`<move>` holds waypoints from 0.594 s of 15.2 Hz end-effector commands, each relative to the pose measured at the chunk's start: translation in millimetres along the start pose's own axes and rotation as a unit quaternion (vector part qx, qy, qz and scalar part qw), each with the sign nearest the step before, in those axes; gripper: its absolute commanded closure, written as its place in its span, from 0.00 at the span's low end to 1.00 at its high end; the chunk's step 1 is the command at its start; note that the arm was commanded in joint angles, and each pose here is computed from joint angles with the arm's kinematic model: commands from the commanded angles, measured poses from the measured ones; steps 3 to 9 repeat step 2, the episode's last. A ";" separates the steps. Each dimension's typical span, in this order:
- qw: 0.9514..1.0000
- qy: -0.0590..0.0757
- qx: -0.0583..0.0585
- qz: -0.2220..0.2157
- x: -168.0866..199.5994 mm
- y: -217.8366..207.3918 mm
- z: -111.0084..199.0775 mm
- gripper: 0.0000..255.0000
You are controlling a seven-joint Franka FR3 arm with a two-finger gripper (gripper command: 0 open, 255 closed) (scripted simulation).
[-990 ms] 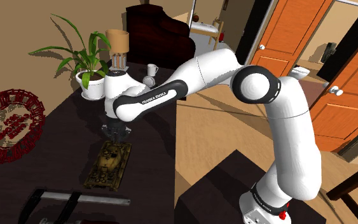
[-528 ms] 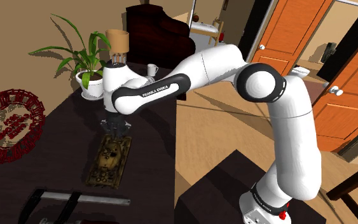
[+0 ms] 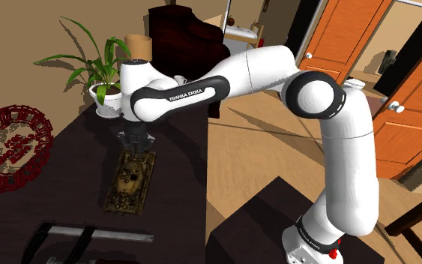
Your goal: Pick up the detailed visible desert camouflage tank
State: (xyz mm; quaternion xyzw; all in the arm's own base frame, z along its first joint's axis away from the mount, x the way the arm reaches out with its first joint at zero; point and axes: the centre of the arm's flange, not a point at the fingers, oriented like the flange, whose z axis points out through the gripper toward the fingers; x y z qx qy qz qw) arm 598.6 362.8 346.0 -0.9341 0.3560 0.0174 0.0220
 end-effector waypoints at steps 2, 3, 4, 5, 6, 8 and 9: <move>1.000 0.000 0.001 0.000 -1.6 -0.4 -7.2 1.00; 1.000 0.000 0.001 0.000 -1.6 -0.4 -7.2 1.00; 1.000 0.000 0.001 0.000 -1.6 -0.4 -7.2 1.00; 1.000 0.000 0.001 0.000 -1.6 -0.4 -7.2 1.00; 1.000 0.000 0.001 0.000 -1.6 -0.4 -7.2 1.00; 1.000 0.000 0.001 0.000 -1.6 -0.4 -7.2 1.00; 1.000 0.000 0.001 0.000 -1.6 -0.4 -7.2 1.00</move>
